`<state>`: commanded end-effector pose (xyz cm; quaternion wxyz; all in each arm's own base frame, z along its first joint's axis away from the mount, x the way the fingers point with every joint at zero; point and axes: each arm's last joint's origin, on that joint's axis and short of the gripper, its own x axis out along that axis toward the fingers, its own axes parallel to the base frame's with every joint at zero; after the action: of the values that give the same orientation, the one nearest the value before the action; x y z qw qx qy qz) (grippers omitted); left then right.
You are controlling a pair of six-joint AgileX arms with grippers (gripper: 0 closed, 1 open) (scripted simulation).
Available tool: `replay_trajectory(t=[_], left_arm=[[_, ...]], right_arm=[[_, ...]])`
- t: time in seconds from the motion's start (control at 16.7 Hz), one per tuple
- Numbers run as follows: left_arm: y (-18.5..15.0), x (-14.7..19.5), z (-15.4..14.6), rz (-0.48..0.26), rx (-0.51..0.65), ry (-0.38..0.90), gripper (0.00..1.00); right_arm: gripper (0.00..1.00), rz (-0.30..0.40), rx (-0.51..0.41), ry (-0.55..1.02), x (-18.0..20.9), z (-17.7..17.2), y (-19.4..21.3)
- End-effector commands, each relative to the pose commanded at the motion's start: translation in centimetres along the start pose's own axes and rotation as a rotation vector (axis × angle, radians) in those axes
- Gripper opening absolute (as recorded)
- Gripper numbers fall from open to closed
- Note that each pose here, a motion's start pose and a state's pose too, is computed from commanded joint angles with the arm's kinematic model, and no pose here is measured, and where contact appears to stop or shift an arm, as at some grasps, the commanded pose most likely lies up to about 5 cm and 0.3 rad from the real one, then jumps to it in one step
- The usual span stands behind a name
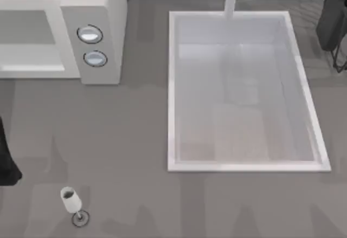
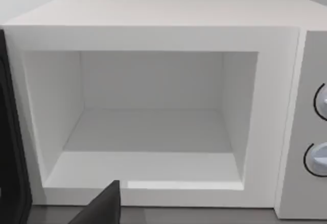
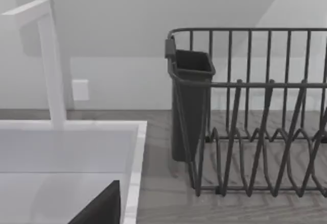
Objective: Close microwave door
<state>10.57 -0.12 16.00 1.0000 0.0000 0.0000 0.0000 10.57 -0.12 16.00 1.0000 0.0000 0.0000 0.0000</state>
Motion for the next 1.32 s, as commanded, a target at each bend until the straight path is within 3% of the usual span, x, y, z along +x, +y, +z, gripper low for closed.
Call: replay_trajectory(t=[0.06,0.84,1.32], left_arm=[[0.00,0.00,0.00,0.000,0.000,0.000,1.00],[0.00,0.00,0.00,0.000,0.000,0.000,0.02],[0.00,0.00,0.00,0.000,0.000,0.000,0.00]], right_arm=[[1.00,0.000,0.000,0.000,0.00,0.00,0.00],[1.00,0.000,0.000,0.000,0.00,0.00,0.00],[1.00,0.000,0.000,0.000,0.00,0.00,0.00]])
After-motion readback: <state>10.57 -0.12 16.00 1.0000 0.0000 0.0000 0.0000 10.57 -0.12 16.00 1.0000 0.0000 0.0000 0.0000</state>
